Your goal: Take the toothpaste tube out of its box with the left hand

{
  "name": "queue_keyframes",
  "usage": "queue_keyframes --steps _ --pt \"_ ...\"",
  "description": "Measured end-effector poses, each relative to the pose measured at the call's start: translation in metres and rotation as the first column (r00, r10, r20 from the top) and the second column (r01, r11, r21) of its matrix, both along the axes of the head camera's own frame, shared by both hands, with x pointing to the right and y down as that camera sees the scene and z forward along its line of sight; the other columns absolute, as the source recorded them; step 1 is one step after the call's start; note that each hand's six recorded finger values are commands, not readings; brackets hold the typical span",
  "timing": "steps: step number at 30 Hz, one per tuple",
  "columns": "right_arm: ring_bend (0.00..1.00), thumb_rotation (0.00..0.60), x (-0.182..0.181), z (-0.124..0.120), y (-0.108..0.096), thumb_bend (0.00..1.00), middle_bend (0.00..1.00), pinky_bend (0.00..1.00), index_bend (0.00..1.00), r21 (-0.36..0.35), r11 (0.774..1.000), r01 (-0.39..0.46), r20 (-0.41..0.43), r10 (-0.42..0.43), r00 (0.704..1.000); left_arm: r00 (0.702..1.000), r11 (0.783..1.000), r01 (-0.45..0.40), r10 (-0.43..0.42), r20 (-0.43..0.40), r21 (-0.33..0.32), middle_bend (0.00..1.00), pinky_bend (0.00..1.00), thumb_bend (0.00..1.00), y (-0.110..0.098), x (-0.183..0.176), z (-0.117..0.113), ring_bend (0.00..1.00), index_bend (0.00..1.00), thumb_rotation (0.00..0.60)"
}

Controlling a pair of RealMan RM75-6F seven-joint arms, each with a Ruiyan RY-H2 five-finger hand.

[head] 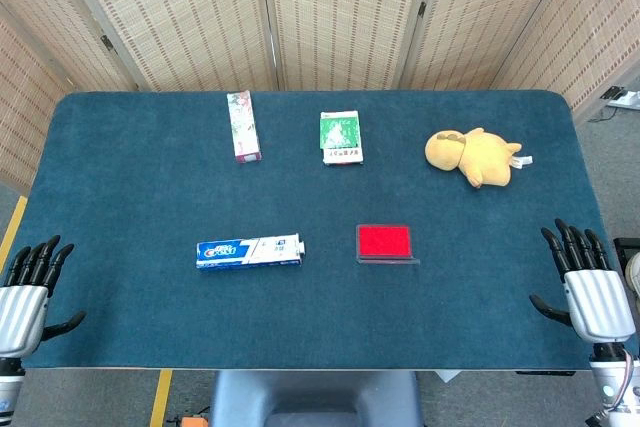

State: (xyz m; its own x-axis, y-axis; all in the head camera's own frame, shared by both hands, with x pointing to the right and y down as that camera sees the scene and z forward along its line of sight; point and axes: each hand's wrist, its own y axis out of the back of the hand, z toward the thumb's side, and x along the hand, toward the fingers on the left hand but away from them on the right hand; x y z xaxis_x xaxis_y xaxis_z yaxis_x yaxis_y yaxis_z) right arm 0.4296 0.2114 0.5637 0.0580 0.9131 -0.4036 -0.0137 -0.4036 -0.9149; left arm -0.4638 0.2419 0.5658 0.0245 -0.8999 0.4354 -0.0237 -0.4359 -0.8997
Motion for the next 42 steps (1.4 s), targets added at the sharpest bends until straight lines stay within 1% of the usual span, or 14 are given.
queue_keyframes --steps 5,7,10,13,17,19,23,25,29,31,33,36,38,42 --pt "0.00 0.600 0.000 0.002 0.000 0.21 0.00 0.00 0.00 -0.009 1.000 0.002 -0.004 -0.002 1.000 1.000 1.000 -0.019 0.019 -0.018 -0.008 0.06 0.02 0.14 -0.002 0.003 0.002 0.03 0.12 0.600" --pt "0.00 0.600 0.000 0.001 0.001 0.21 0.00 0.00 0.00 -0.004 1.000 0.000 -0.004 0.000 1.000 0.999 0.999 -0.035 0.035 -0.030 -0.008 0.08 0.06 0.14 -0.002 0.006 0.003 0.05 0.14 0.600" --pt "0.00 0.600 -0.001 0.001 0.003 0.21 0.00 0.00 0.00 -0.008 1.000 0.007 0.002 -0.007 1.000 0.994 0.998 -0.067 0.065 -0.086 -0.013 0.11 0.11 0.15 -0.001 0.014 0.003 0.07 0.16 0.600" --pt "0.00 0.600 -0.003 0.005 0.005 0.21 0.00 0.00 0.00 -0.031 0.999 0.018 0.001 -0.018 1.000 0.983 0.994 -0.107 0.104 -0.149 -0.008 0.15 0.13 0.15 -0.001 0.021 0.004 0.08 0.19 0.600" --pt "0.00 0.600 -0.009 0.011 0.009 0.21 0.00 0.00 0.00 -0.069 0.997 0.046 0.005 -0.046 0.999 0.980 0.991 -0.129 0.125 -0.154 -0.017 0.17 0.15 0.14 -0.001 0.023 0.010 0.10 0.21 0.600" --pt "0.00 0.600 -0.009 0.007 0.009 0.21 0.00 0.00 0.00 -0.056 0.997 0.048 0.012 -0.048 0.999 0.979 0.991 -0.129 0.123 -0.164 -0.023 0.18 0.17 0.14 -0.001 0.023 0.012 0.11 0.20 0.600" --pt "0.00 0.600 -0.006 -0.005 0.007 0.21 0.00 0.00 0.00 -0.013 0.999 0.031 0.038 -0.031 0.999 0.969 0.993 -0.106 0.094 -0.231 -0.042 0.22 0.19 0.14 -0.001 0.024 0.021 0.15 0.19 0.600" --pt "0.00 0.600 -0.005 -0.010 0.007 0.21 0.00 0.00 0.00 0.002 0.999 0.033 0.049 -0.033 0.998 0.966 0.993 -0.105 0.091 -0.244 -0.047 0.23 0.19 0.14 -0.002 0.026 0.024 0.16 0.19 0.600" --pt "0.00 0.600 -0.007 -0.011 0.009 0.21 0.00 0.00 0.00 -0.002 0.999 0.048 0.063 -0.047 0.997 0.971 0.991 -0.126 0.115 -0.209 -0.043 0.24 0.19 0.12 -0.008 0.035 0.031 0.15 0.19 0.600" --pt "0.00 0.600 -0.006 -0.012 0.009 0.21 0.00 0.00 0.00 -0.007 0.999 0.044 0.074 -0.043 0.996 0.974 0.990 -0.127 0.114 -0.194 -0.058 0.24 0.18 0.10 -0.012 0.040 0.036 0.14 0.20 0.600" --pt "0.00 0.600 -0.004 -0.014 0.009 0.21 0.00 0.00 0.00 -0.009 0.999 0.035 0.085 -0.035 0.996 0.977 0.989 -0.112 0.093 -0.189 -0.093 0.24 0.17 0.09 -0.015 0.044 0.042 0.13 0.20 0.600" --pt "0.00 0.600 0.001 -0.017 0.007 0.21 0.00 0.00 0.00 -0.001 1.000 0.022 0.090 -0.022 0.996 0.981 0.989 -0.091 0.069 -0.179 -0.119 0.24 0.17 0.09 -0.022 0.050 0.047 0.13 0.19 0.600" --pt "0.00 0.600 0.002 -0.017 0.006 0.21 0.00 0.00 0.00 -0.001 1.000 0.017 0.096 -0.017 0.995 0.986 0.987 -0.082 0.060 -0.157 -0.138 0.21 0.16 0.09 -0.028 0.057 0.052 0.11 0.17 0.600" --pt "0.00 0.600 0.007 -0.019 0.004 0.21 0.00 0.00 0.00 -0.006 1.000 0.002 0.112 -0.001 0.994 0.990 0.974 -0.071 0.042 -0.138 -0.215 0.18 0.15 0.09 -0.037 0.072 0.071 0.08 0.13 0.600"
